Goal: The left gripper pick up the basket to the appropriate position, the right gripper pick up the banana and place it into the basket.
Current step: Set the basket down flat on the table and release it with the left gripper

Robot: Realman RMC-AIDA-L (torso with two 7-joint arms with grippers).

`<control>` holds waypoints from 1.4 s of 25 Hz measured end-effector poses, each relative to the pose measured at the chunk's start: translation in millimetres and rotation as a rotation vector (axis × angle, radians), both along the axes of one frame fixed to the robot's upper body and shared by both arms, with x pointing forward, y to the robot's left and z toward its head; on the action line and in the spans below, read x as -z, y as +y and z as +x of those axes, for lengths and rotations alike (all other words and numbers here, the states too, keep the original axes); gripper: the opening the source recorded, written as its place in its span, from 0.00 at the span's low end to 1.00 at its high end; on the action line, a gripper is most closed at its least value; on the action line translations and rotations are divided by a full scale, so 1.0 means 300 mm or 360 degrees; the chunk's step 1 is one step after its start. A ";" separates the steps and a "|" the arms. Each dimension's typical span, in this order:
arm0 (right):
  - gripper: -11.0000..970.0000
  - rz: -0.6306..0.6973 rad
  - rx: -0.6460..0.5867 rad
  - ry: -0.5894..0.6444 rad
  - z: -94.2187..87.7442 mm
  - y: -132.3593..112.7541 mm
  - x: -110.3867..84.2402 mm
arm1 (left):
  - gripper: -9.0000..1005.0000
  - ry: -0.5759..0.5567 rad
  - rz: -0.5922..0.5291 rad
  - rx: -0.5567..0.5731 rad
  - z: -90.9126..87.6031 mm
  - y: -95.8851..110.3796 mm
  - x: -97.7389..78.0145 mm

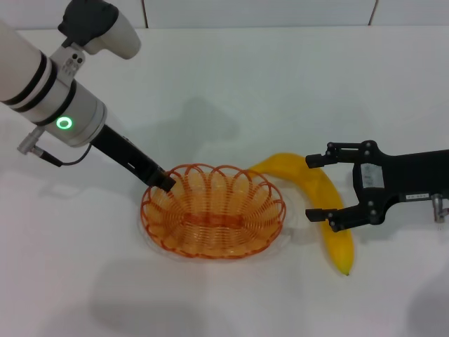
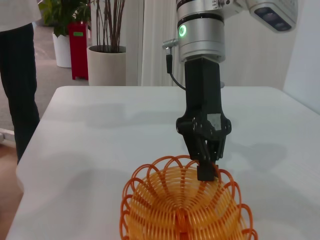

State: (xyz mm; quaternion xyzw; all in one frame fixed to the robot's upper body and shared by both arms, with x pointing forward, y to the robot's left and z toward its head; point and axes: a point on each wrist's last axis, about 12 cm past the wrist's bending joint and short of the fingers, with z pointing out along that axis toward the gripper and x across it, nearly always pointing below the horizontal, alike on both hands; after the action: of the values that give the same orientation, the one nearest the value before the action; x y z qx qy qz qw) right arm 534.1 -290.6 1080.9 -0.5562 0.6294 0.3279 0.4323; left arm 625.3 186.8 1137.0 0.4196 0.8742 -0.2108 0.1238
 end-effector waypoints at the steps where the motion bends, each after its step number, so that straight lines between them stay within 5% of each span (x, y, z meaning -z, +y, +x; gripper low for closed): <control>1: 0.90 0.0000 0.0000 0.0000 0.000 0.000 0.000 | 0.08 0.0002 -0.0001 -0.0003 0.000 0.000 0.000; 19: 0.91 0.0000 0.0000 0.0000 0.000 0.000 0.000 | 0.15 0.0016 0.0004 -0.0030 0.001 -0.001 -0.002; 22: 0.90 0.0000 0.0000 0.0000 0.000 0.000 0.000 | 0.36 0.0010 0.0004 -0.0029 0.003 -0.002 -0.004; 27: 0.90 -0.0001 0.0005 0.0003 -0.003 -0.004 0.002 | 0.41 -0.0007 -0.0004 -0.0016 0.005 -0.004 -0.010; 35: 0.90 -0.0002 0.0008 0.0006 -0.006 -0.007 0.004 | 0.71 -0.0025 -0.0013 -0.0016 0.006 -0.001 -0.016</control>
State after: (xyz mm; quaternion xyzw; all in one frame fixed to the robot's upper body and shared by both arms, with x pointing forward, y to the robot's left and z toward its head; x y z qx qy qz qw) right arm 532.4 -292.6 1079.8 -0.5542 0.6320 0.3275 0.4316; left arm 627.0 186.6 1141.8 0.4163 0.8745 -0.2103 0.1334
